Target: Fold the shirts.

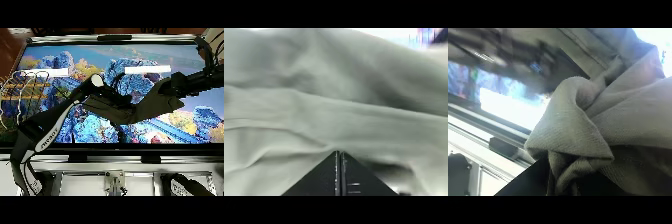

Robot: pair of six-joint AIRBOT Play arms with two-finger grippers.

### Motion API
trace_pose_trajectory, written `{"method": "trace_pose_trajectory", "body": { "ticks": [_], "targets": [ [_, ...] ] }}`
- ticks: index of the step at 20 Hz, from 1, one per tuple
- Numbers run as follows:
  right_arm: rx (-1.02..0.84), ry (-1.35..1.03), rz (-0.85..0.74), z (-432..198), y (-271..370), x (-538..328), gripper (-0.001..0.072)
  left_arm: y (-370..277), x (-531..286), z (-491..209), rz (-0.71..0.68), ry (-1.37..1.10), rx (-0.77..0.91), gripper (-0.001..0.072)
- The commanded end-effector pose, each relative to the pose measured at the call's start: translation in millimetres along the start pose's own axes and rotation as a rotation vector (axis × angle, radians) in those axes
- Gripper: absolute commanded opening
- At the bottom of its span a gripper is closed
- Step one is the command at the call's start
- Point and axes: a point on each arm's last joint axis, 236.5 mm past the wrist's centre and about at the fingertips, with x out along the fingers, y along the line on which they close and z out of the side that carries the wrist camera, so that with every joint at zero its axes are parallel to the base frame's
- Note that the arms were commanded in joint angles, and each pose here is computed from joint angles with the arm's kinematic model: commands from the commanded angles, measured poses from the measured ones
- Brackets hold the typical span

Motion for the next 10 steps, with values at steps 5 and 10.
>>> {"method": "trace_pose_trajectory", "body": {
  "ticks": [5,10],
  "targets": [
    [-0.127,0.011,0.055,28.3,49.9,102.5,0.0058,59.0,-239.8,28.4,0.315,-0.269,0.031,0.0031],
    [-0.141,0.062,0.096,28.1,71.3,226.5,0.0059,58.4,-380.8,11.2,0.412,-0.522,-0.014,0.0032]
  ]
}}
